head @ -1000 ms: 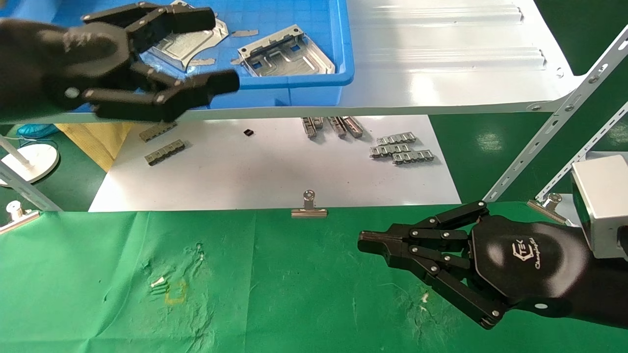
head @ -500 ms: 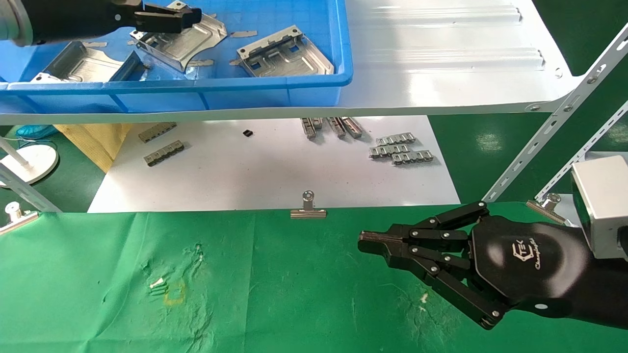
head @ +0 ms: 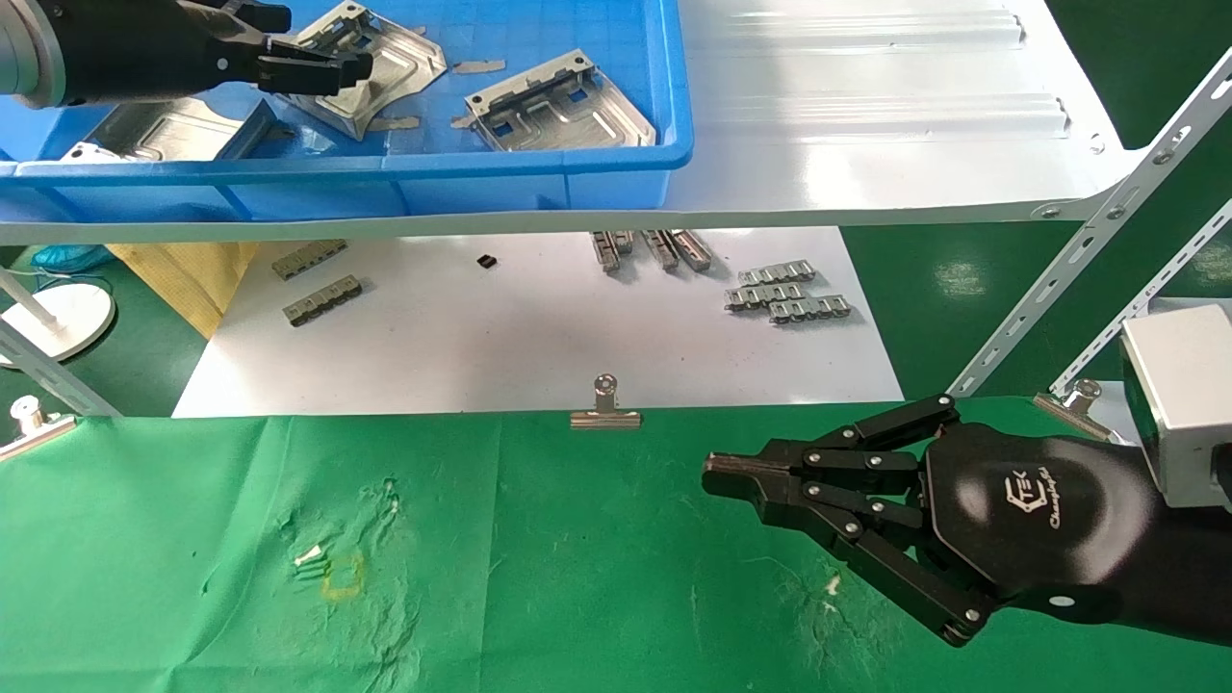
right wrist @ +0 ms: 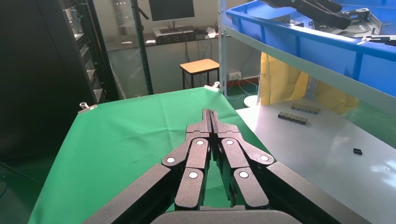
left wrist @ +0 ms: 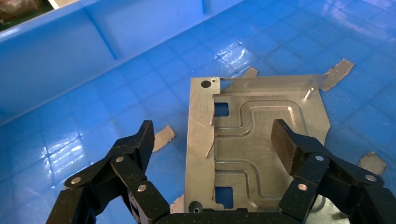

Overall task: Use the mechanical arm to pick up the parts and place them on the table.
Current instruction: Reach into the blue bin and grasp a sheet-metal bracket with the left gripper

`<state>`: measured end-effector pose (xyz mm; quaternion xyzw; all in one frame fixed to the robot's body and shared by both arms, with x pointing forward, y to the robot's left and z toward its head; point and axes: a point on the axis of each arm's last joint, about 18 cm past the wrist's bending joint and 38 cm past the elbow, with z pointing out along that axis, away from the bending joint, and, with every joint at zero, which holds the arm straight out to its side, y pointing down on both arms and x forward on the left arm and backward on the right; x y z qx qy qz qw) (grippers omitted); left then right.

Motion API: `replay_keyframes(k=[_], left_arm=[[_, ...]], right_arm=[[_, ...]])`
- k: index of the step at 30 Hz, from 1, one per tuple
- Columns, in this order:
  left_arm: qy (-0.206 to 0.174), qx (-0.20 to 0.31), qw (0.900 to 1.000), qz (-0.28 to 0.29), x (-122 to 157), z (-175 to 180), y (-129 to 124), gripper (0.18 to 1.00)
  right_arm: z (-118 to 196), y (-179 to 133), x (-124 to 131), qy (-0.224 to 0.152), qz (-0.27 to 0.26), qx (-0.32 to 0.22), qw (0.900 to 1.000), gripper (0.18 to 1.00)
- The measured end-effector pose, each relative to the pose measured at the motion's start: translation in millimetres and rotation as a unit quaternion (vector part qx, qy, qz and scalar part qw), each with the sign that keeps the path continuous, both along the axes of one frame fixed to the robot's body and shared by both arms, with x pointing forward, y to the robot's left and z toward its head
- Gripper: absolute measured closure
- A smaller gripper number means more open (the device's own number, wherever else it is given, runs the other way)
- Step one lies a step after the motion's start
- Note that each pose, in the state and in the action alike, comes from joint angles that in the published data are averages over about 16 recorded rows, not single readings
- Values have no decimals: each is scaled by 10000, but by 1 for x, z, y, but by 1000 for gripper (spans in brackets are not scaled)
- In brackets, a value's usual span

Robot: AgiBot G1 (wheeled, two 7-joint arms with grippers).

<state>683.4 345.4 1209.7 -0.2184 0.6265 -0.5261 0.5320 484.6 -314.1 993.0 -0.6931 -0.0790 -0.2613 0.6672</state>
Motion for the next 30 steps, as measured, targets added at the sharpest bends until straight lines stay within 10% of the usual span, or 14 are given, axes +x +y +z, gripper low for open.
replay_keyframes(k=[15, 30], left_arm=[[16, 50, 10000, 78, -1, 0, 5, 472], [-103, 174, 9998, 48, -7, 9, 5, 807]], right_arm=[[0, 0, 0, 0, 0, 0, 10000, 917], [0, 0, 0, 0, 0, 0, 10000, 635]])
